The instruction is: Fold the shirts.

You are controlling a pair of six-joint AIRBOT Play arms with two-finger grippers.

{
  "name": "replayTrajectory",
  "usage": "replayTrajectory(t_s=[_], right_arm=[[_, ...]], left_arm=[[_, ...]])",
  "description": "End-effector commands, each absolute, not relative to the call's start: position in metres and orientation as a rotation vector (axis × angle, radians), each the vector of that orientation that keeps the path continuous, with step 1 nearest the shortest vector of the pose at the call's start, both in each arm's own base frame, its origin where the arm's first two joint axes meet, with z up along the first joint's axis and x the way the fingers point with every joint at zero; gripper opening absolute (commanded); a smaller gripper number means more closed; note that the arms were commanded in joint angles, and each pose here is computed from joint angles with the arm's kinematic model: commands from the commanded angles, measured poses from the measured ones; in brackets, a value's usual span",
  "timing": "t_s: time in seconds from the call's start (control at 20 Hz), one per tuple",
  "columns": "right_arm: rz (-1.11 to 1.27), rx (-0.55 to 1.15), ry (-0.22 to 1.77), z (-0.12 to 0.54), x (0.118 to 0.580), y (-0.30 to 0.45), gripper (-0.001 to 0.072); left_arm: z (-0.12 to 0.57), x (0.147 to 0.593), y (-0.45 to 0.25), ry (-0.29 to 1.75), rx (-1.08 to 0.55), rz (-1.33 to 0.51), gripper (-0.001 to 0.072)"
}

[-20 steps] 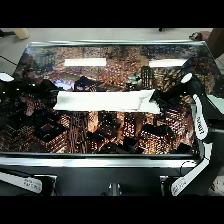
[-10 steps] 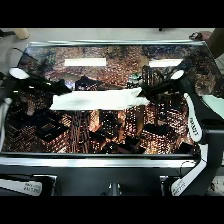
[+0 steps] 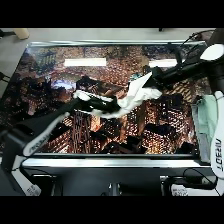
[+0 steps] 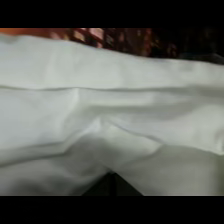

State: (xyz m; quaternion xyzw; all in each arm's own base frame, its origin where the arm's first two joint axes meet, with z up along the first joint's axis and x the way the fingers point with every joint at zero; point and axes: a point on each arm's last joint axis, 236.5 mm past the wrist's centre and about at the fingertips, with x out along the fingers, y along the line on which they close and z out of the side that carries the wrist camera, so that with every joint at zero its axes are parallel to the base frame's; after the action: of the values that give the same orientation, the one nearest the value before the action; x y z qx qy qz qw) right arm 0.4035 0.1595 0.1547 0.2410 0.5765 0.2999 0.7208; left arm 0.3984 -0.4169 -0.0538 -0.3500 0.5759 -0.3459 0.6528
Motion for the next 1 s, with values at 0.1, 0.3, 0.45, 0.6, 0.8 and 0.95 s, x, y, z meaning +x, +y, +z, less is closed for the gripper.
replayTrajectory(t_s=[0.1,0.3,0.45,0.6,0.8,0.95], right_arm=[[0.616,0.478,1.241,0.179,0.384,0.152,0.0020],[0.633,0.497,1.247,0.144,0.416,0.189,0.0020],[0.700,0.524,1.321,0.092,0.427,0.254,0.0021],[0.736,0.554,1.419,0.023,0.425,0.323,0.0021],[0.780,0.757,1.423,-0.015,0.439,0.368,0.0674],[0.759,0.746,1.382,0.011,0.457,0.315,0.0668]], left_arm=[[-0.045,0.373,-0.474,1.249,-0.854,-0.872,0.0021],[0.007,0.447,-0.363,1.090,-0.694,-0.739,0.0021],[0.070,0.492,-0.237,0.940,-0.604,-0.558,0.0021],[0.158,0.496,-0.144,0.745,-0.602,-0.461,0.0022],[0.235,0.459,-0.098,0.602,-0.541,-0.427,0.0022],[0.238,0.439,-0.088,0.621,-0.425,-0.398,0.0023]])
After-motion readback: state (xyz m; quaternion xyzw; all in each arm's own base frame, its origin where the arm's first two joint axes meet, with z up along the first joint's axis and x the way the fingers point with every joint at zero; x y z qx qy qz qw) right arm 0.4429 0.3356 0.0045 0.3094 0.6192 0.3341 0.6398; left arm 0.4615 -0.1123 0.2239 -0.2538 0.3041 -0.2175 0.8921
